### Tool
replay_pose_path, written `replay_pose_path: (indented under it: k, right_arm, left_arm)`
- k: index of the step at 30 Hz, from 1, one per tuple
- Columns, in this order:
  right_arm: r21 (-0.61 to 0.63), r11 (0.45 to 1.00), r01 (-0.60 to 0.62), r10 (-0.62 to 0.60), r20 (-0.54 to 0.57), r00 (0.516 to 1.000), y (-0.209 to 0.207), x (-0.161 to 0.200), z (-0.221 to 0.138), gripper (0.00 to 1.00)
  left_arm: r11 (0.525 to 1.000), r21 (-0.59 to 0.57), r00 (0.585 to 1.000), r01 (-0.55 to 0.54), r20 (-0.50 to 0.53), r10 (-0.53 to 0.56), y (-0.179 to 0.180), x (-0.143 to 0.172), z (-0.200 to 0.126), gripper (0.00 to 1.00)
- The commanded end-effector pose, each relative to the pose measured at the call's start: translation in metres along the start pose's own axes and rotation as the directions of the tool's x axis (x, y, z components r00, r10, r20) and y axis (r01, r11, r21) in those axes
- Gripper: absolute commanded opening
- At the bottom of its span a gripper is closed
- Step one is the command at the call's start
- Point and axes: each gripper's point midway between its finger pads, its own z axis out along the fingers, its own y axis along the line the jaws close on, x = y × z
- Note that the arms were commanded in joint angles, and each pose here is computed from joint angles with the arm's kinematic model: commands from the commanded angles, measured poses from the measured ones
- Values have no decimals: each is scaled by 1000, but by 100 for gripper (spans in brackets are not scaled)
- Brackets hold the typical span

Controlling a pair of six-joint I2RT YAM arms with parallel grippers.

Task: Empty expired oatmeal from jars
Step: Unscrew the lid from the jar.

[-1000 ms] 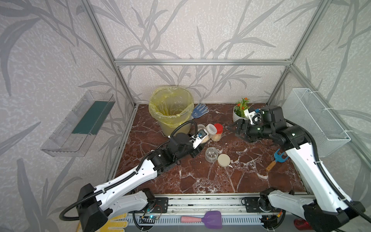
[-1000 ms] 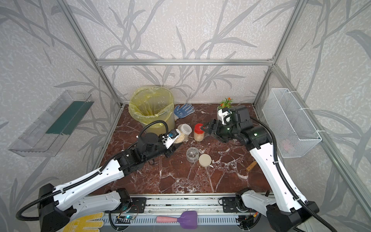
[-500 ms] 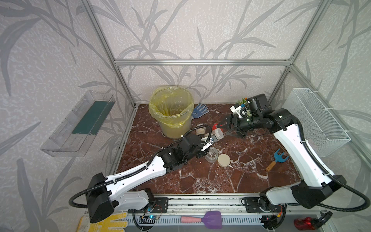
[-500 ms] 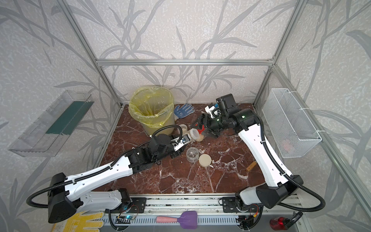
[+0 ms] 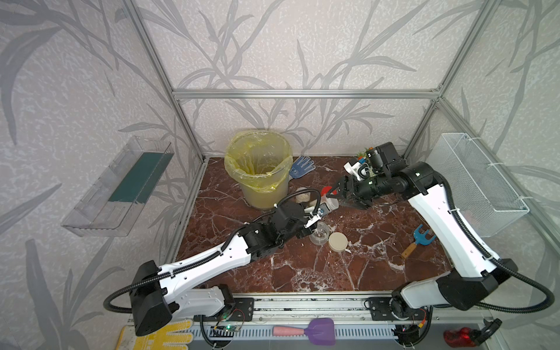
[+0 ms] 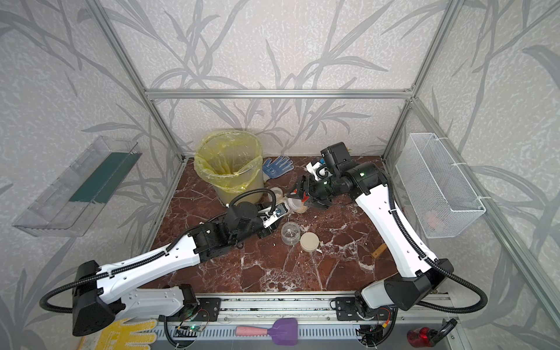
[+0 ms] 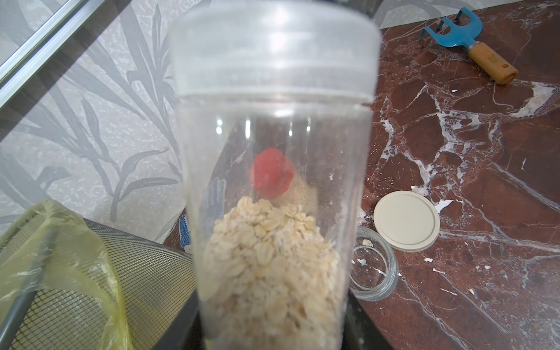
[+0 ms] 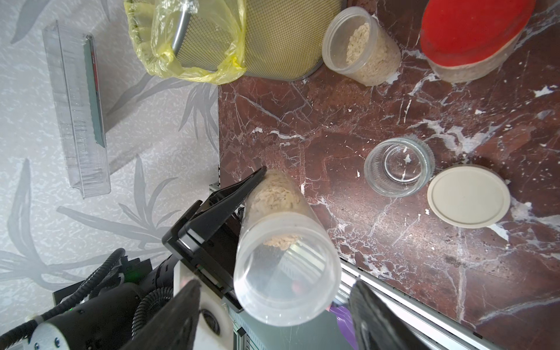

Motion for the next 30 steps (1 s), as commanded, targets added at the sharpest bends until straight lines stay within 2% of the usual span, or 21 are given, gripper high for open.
replay_pose_path:
  k: [1, 7, 12, 15, 18, 21, 25, 30]
  right_arm:
    - [-4, 1000, 20, -20, -30, 999, 0, 4, 6, 77]
    - [-16, 1000, 20, -21, -45, 999, -1, 5, 12, 73]
    - [-26, 999, 29, -31, -44, 999, 2, 5, 11, 65]
    - [-39, 997, 65, -67, -43, 997, 4, 5, 10, 53]
    - [-93, 986, 141, -148, -68, 987, 14, 10, 10, 29]
    - [-155, 932, 327, -343, -93, 935, 21, 21, 8, 13]
    - [-239, 818, 523, -547, -44, 836, 30, 33, 3, 12]
    - [-315, 731, 605, -635, 11, 773, 36, 40, 9, 11]
  left_arm:
    - [1000, -30, 998, -4, 65, 6, 11, -23, -8, 0]
    - [1000, -28, 997, 2, 76, 0, 11, -24, -11, 0]
    - [1000, -23, 997, 2, 79, 0, 10, -25, -11, 0]
    - [1000, -17, 996, 4, 89, -2, 9, -26, -11, 0]
    - [1000, 17, 994, 11, 108, -12, 4, -29, -13, 0]
    - [991, 114, 987, 74, 137, -90, -8, -34, -19, 0]
    - [956, 259, 960, 136, 205, -192, -25, -44, -28, 0]
    - [929, 332, 942, 163, 229, -247, -35, -51, -30, 0]
